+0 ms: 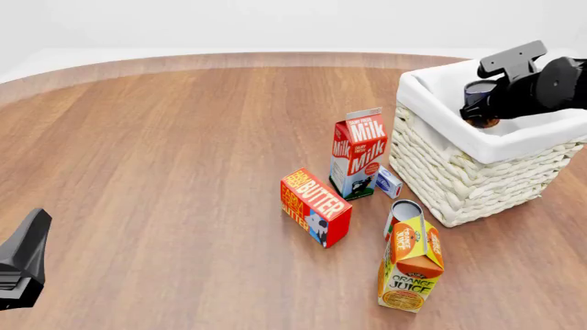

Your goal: Pick up the alphabet soup, and put it in the basket.

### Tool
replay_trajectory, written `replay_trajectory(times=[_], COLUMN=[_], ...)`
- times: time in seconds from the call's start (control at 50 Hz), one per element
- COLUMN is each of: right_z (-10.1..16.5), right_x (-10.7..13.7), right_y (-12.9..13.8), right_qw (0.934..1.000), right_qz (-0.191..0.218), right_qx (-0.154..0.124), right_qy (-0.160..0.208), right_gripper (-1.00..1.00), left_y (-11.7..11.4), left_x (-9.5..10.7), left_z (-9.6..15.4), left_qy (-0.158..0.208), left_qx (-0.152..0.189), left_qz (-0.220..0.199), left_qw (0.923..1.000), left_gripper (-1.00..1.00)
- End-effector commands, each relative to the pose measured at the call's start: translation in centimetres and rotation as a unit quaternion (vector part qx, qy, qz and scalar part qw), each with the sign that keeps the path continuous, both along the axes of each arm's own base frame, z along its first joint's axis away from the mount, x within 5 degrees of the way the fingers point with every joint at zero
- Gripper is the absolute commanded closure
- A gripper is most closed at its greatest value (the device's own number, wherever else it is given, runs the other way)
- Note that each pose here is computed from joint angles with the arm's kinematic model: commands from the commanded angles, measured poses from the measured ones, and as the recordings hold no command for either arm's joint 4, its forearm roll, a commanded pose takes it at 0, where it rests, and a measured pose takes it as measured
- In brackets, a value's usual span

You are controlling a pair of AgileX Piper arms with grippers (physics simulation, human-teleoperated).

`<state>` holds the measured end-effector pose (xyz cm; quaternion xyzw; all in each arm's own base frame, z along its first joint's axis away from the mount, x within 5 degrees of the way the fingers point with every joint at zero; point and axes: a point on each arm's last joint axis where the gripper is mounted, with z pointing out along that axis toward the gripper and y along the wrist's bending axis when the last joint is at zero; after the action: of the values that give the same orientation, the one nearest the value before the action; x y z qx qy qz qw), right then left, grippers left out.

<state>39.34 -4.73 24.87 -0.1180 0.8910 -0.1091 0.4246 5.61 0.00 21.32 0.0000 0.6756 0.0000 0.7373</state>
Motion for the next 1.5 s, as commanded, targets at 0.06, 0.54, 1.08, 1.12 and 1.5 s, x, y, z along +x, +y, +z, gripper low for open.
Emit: replay_trajectory(times=[0.06,0.54,1.08,1.12,1.5], right_z=[0.0,-1.4,-0.9,-0.9,0.1], right_x=[0.2,0.6,1.2,1.0,-0.4], right_y=[-0.2,-0.4,-1.5,-1.4,-1.2], right_qw=[1.0000,0.9997,0.9997,0.9997,0.9997], right_qz=[-0.007,-0.006,-0.019,-0.019,-0.022], right_qx=[0.006,0.005,0.006,0.006,0.008], right_qy=[0.001,0.022,0.014,0.013,-0.002], right_gripper=[1.00,1.00,-1.00,-1.00,-1.00], left_y=[0.0,0.0,0.0,0.0,0.0], left_x=[0.0,0.0,0.0,0.0,0.0], left_z=[0.0,0.0,0.0,0.0,0.0], left_qy=[0.000,0.000,0.000,0.000,0.000], left_qx=[0.000,0.000,0.000,0.000,0.000], left_qz=[0.000,0.000,0.000,0.000,0.000], left_qw=[1.0000,1.0000,1.0000,1.0000,1.0000], left_gripper=[-1.00,-1.00,-1.00,-1.00,-1.00])
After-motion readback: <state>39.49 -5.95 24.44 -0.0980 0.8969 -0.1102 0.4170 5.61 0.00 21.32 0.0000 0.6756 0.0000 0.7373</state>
